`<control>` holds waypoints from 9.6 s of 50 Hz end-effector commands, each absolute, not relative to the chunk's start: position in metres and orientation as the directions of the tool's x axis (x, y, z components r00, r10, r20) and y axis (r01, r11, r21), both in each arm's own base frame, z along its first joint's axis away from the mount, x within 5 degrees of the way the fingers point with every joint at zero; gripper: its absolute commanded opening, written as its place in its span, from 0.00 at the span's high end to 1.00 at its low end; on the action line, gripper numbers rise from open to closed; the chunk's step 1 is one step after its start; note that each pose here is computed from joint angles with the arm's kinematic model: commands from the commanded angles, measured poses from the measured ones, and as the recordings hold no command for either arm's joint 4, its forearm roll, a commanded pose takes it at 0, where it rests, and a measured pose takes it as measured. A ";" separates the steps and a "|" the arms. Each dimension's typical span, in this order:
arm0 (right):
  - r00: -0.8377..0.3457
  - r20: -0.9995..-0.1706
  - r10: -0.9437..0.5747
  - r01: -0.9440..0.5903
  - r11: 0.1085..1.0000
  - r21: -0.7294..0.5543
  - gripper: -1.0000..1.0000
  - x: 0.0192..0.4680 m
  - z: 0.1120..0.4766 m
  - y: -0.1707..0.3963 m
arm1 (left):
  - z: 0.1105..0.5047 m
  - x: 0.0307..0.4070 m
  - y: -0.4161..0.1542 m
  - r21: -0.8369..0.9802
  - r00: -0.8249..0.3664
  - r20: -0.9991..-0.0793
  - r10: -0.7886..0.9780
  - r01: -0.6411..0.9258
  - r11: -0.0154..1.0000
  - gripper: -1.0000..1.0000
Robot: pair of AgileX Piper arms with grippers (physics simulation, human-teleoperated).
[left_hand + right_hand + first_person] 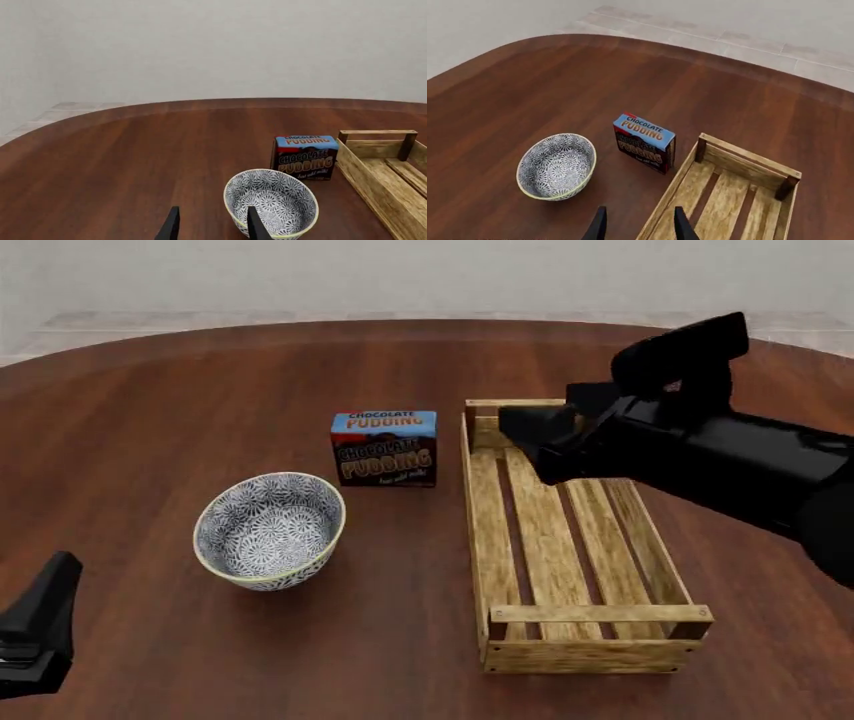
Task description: Pick up the bowl on the left and put it in the tray.
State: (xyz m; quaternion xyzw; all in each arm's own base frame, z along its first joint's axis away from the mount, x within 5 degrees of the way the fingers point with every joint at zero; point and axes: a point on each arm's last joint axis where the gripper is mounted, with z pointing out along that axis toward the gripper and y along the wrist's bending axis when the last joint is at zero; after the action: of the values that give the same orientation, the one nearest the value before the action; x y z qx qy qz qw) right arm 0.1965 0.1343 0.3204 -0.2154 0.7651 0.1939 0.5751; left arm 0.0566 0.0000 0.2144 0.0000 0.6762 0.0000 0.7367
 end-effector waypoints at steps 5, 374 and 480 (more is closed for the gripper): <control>-0.301 -0.944 -0.138 -0.611 0.788 0.080 0.00 0.208 0.315 0.170 | 0.214 0.057 0.000 0.000 0.085 -0.996 0.000 0.000 1.000 0.00; -0.465 -0.874 -0.142 -0.683 0.685 0.253 1.00 0.208 0.284 0.264 | 0.214 0.057 0.000 0.000 0.085 -0.996 0.000 0.000 1.000 0.00; -0.485 -0.861 0.156 -0.512 0.747 0.424 1.00 0.203 0.343 0.185 | 0.214 0.057 0.000 0.000 0.085 -0.996 0.000 0.000 1.000 0.00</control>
State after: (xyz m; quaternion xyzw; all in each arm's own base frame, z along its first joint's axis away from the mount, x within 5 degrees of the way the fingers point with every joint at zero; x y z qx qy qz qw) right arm 0.2018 0.1924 0.3388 -0.1433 0.7923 0.3254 0.4958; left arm 0.0566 0.0000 0.2144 0.0000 0.6762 -0.0001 0.7367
